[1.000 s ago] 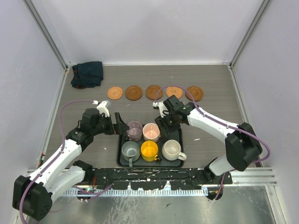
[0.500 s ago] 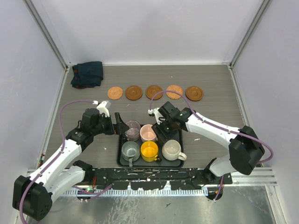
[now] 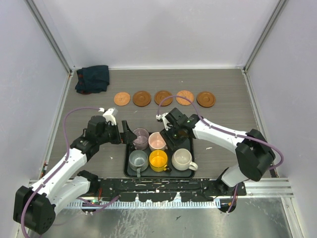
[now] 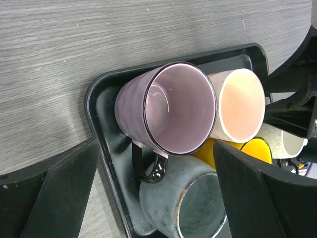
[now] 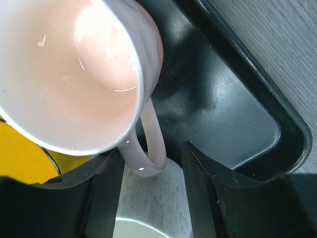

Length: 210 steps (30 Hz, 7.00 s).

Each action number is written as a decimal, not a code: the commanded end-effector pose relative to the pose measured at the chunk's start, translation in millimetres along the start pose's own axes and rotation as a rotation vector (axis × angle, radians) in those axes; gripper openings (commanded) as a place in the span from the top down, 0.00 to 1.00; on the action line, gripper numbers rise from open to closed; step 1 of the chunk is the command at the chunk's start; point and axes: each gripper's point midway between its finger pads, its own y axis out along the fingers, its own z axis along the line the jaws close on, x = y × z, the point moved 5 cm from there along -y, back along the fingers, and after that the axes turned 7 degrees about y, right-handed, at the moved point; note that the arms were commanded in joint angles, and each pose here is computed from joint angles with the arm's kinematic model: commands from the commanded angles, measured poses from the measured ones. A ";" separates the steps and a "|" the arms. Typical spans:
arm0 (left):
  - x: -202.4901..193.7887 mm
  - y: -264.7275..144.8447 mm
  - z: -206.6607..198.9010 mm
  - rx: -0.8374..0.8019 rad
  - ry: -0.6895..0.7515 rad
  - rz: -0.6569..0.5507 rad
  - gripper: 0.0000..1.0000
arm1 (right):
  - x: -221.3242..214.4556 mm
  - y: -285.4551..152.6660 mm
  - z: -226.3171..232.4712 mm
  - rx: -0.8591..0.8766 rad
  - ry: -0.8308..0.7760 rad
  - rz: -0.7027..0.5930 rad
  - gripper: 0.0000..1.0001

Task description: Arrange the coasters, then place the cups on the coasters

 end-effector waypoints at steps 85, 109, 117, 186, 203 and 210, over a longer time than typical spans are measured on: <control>-4.9 4.2 1.5 -0.010 0.005 0.005 0.02 | -5.3 16.2 6.5 0.018 0.062 -0.352 0.56; -2.6 1.8 0.7 -0.009 0.006 -0.019 0.02 | 10.9 14.7 13.7 0.061 -0.023 -0.396 0.55; -3.7 3.7 0.9 -0.016 0.003 -0.022 0.02 | 21.8 16.0 14.8 0.045 -0.038 -0.384 0.76; 43.8 24.7 -1.5 0.014 0.028 -0.126 0.02 | 151.0 -87.0 -283.0 -0.571 0.421 -0.840 0.99; 37.3 25.9 1.5 0.023 0.018 -0.107 0.02 | 135.7 -61.3 -301.2 -0.565 0.488 -0.789 0.99; 36.3 27.1 2.2 0.024 0.017 -0.104 0.02 | 132.0 -57.8 -303.8 -0.567 0.503 -0.776 0.99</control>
